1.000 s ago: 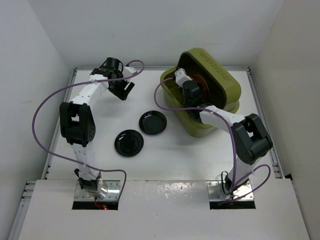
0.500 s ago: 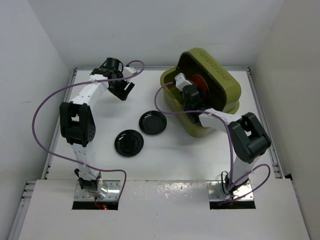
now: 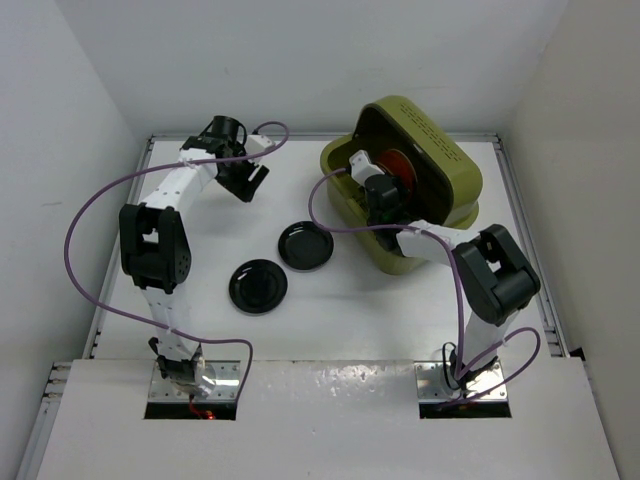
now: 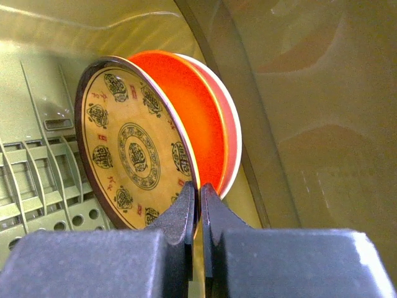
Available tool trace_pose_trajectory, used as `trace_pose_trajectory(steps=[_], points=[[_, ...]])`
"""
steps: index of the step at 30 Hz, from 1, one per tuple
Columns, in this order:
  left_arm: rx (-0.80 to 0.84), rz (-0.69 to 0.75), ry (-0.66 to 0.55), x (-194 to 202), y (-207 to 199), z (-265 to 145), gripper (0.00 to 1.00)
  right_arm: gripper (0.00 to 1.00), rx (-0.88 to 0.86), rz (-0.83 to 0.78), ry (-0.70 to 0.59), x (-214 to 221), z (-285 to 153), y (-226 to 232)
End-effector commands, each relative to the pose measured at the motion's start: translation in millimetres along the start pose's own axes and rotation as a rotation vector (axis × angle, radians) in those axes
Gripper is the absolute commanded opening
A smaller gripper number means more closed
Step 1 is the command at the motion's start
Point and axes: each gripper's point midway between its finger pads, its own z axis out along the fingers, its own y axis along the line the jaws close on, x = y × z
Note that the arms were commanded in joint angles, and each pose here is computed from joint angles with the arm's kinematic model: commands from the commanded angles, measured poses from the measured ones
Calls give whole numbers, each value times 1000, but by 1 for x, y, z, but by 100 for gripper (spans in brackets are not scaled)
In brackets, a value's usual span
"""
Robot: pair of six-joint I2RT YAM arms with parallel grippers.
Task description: Load the plates into the dish rack
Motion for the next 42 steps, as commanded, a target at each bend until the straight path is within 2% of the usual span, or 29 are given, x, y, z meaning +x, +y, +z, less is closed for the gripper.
trace_pose_trajectory(steps=[1, 8, 20, 23, 24, 27, 33, 36, 38, 42], points=[[-15, 17, -40, -14, 6, -11, 73, 0, 40, 63, -37, -13, 1, -8], [-15, 17, -40, -14, 6, -11, 73, 0, -6, 75, 9, 1, 9, 14], [-6, 15, -24, -7, 3, -7, 73, 1, 9, 53, 39, 6, 11, 12], [-6, 15, -24, -7, 3, -7, 73, 6, 16, 35, 56, 12, 7, 10], [-6, 15, -24, -7, 3, -7, 73, 12, 18, 43, 58, 12, 6, 9], [-6, 15, -24, -7, 3, -7, 73, 22, 20, 43, 69, 15, 4, 7], [-6, 15, -24, -7, 3, -7, 73, 30, 28, 48, 65, 12, 6, 3], [-6, 15, -24, -7, 3, -7, 73, 40, 35, 48, 69, 12, 7, 1], [-6, 15, -24, -7, 3, -7, 73, 44, 40, 47, 66, 10, 7, -2], [-6, 15, -24, -7, 3, -7, 73, 47, 46, 55, 55, 3, 6, -6]])
